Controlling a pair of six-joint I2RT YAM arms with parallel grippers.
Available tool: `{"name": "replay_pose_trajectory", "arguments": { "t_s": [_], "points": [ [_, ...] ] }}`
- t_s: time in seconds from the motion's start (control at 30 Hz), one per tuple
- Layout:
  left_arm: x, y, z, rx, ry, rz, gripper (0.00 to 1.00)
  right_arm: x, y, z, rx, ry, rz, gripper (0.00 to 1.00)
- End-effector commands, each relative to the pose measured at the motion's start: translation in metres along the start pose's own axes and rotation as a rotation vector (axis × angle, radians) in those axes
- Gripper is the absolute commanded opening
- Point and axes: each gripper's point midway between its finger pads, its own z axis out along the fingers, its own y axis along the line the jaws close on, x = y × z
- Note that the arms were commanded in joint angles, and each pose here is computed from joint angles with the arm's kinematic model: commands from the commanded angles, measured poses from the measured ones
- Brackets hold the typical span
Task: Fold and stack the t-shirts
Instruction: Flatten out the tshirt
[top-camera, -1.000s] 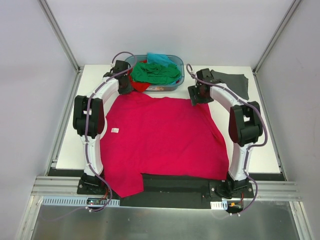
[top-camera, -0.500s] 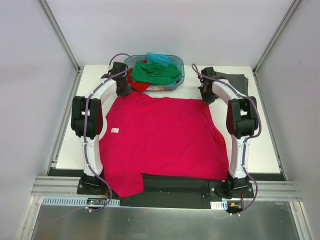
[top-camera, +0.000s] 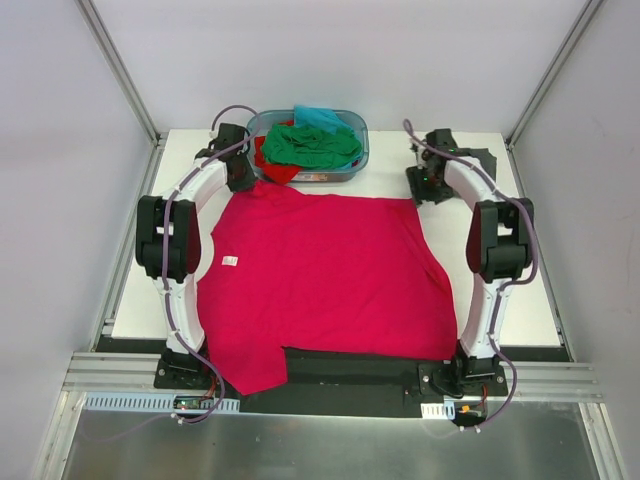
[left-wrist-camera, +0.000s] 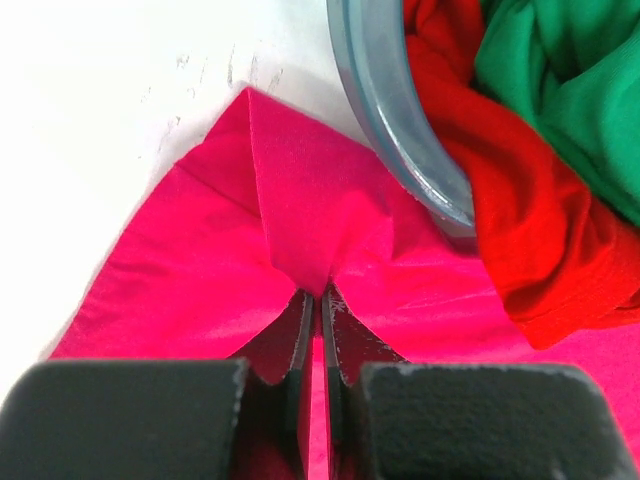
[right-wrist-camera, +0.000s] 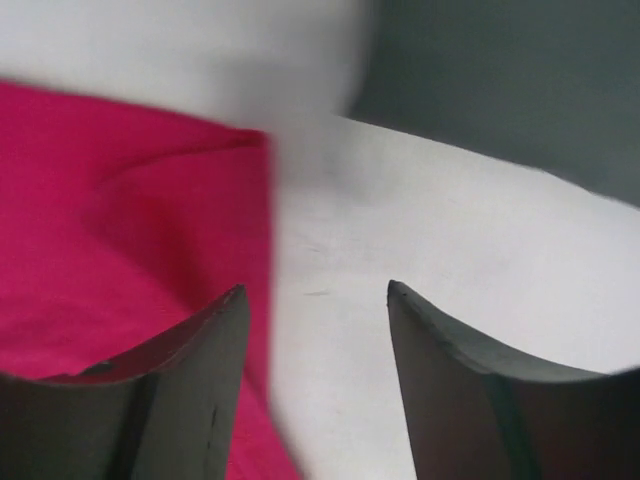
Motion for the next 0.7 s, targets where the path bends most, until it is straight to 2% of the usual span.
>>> {"name": "replay_pose_trajectory", "arguments": {
  "t_s": [0.0,0.17,0.33,0.57,0.67],
  "points": [
    [-0.009,-0.01,-0.018,0.055,-0.026,-0.022,0.0,-0.026,0.088,-0.029,-0.198,-0.104,-0.219,0.62],
    [-0.007,-0.006,-0.017,0.046,-0.026,-0.018,0.0,-0.033,0.109,-0.011,-0.151,-0.056,-0.288,0.63],
    [-0.009,-0.003,-0.018,0.043,-0.031,-0.025,0.0,-0.029,0.094,0.006,-0.001,0.021,-0.312,0.6],
    [-0.009,0.0,-0.017,0.039,-0.032,-0.031,0.0,-0.019,0.08,0.012,0.079,0.073,-0.308,0.43],
    [-0.009,0.002,-0.016,0.036,-0.028,-0.038,0.0,-0.016,0.077,0.01,0.1,0.08,-0.302,0.3]
  ]
}}
